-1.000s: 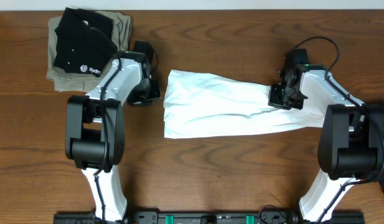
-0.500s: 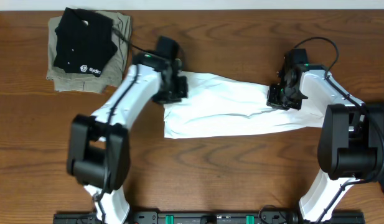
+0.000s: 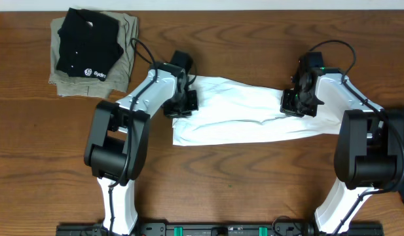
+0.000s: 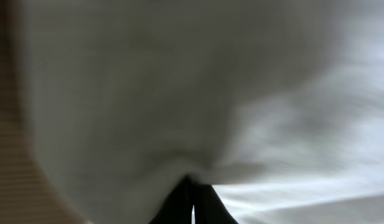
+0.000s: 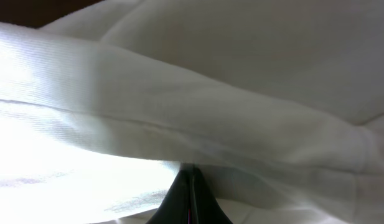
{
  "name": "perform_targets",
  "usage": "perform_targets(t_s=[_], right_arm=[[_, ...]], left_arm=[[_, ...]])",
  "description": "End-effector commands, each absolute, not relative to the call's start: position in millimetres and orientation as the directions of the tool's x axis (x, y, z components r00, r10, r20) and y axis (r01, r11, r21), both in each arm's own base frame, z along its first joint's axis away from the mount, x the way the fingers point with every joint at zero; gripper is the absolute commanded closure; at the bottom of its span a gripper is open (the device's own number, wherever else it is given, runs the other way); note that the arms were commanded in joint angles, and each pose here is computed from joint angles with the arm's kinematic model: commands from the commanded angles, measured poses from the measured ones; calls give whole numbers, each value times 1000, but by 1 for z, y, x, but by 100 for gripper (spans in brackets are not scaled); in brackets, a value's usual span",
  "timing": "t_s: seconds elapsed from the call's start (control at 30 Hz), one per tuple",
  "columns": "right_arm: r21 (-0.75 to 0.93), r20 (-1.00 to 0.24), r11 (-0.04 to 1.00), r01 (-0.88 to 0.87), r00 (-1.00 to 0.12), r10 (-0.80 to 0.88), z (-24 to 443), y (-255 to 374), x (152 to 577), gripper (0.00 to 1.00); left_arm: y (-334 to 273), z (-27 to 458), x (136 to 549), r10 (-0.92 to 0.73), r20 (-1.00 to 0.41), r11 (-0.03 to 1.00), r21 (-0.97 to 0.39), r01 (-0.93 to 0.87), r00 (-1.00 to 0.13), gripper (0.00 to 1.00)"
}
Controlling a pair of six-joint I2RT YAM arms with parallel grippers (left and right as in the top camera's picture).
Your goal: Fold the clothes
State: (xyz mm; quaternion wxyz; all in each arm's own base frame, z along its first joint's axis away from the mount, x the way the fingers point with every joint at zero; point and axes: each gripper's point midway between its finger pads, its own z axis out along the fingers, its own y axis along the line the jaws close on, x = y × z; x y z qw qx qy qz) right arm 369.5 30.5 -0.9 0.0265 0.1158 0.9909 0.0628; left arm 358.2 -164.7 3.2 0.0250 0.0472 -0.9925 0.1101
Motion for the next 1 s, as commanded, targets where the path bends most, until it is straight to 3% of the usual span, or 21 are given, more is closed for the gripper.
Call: perform_targets(t_s=[0.0,0.17,0.53,0.8,0.97], right_arm=[[141,-53,970,199,-977,208,4,34,374,99],[141,-52,970,199,-977,208,4,34,374,99],[141,-59,971,191,-978,201,6,36,376,99],[152,-131,975,164,-974,185,51,39,406,99],[162,-199,979,126,-967,158,98,41,429,98]], left_arm=[[-130,-8,362,-114,40,989,-87,-117,-993,94],[-99,-8,367,-154,24,988,-10,-154,-988,94],[-49,13,370,-235,30,972,17,-234,-972,94],[-46,69,379,-251,-104,968,-45,-248,-962,94],[-87,92,378,-231,-102,952,-230,-203,-967,94]])
